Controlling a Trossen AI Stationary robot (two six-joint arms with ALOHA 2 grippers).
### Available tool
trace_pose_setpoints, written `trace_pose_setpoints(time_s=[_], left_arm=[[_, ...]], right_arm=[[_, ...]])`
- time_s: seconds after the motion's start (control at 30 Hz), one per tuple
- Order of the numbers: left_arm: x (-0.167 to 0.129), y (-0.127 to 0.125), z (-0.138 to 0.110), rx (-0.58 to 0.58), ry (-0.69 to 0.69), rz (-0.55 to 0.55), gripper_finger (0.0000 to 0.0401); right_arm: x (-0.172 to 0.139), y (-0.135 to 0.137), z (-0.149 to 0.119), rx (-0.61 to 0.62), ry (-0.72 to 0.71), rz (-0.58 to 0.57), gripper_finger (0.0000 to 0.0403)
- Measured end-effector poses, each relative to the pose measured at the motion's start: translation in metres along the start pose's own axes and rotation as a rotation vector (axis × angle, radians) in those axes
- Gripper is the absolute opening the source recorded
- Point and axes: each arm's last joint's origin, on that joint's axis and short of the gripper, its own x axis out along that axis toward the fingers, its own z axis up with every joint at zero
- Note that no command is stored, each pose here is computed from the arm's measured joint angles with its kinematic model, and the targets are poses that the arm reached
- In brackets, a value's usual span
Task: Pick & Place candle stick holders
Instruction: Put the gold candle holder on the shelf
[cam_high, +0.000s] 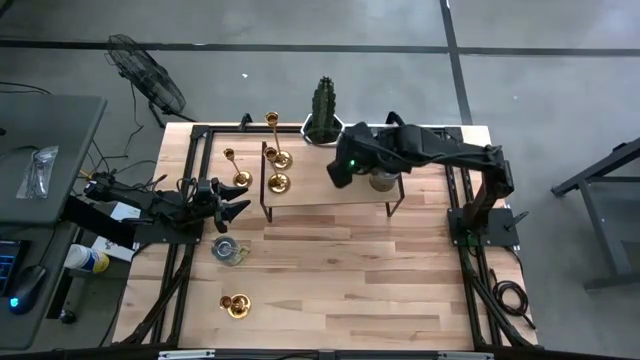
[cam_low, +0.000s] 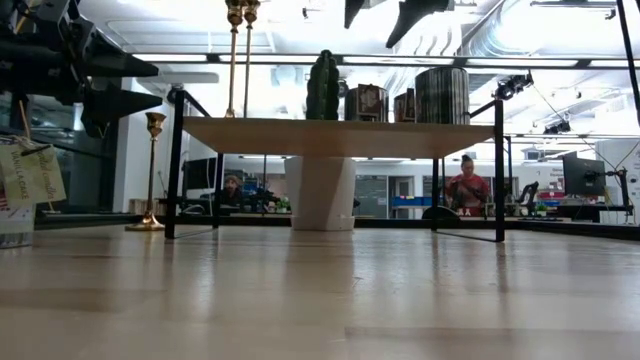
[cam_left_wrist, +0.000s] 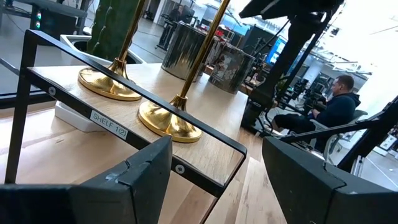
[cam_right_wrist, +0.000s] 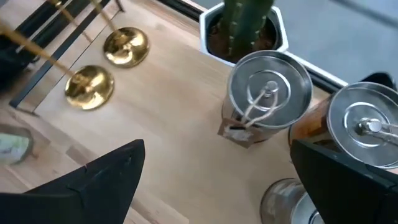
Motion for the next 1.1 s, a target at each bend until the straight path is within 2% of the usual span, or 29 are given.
trace_pose_setpoints(time_s=[0.17, 0.27, 0.37, 0.47, 0.67, 0.83, 1.0, 1.1], left_arm=[[0.0, 0.0, 0.0, 0.0, 0.0, 0.0, 0.0245], [0.0, 0.0, 0.0, 0.0, 0.0, 0.0, 0.0245], [0.0, 0.0, 0.0, 0.0, 0.0, 0.0, 0.0245], [0.0, 0.0, 0.0, 0.0, 0.0, 0.0, 0.0245], [0.0, 0.0, 0.0, 0.0, 0.0, 0.0, 0.0245], [0.0, 0.0, 0.0, 0.0, -0.002, 0.002, 0.0245], [0.0, 0.0, 0.0, -0.002, -0.005, 0.003, 0.0245], [0.0, 0.0, 0.0, -0.004, -0.005, 0.0, 0.0245]], right_arm=[[-0.016, 0.013, -0.017, -0.117, -0.051, -0.002, 0.0396], [-0.027, 0.016, -0.029, -0.177, -0.086, -0.04, 0.0396], [-0.038, 0.016, -0.043, -0.197, -0.093, -0.087, 0.0387], [-0.049, 0.014, -0.055, -0.196, -0.09, -0.108, 0.0361], [-0.069, 0.021, -0.074, -0.197, -0.158, -0.077, 0.026], [-0.08, 0.027, -0.087, -0.184, -0.227, -0.061, 0.0149], [-0.075, 0.025, -0.105, -0.159, -0.215, -0.073, 0.0028], [-0.071, 0.018, -0.12, -0.106, -0.215, -0.085, 0.0007]])
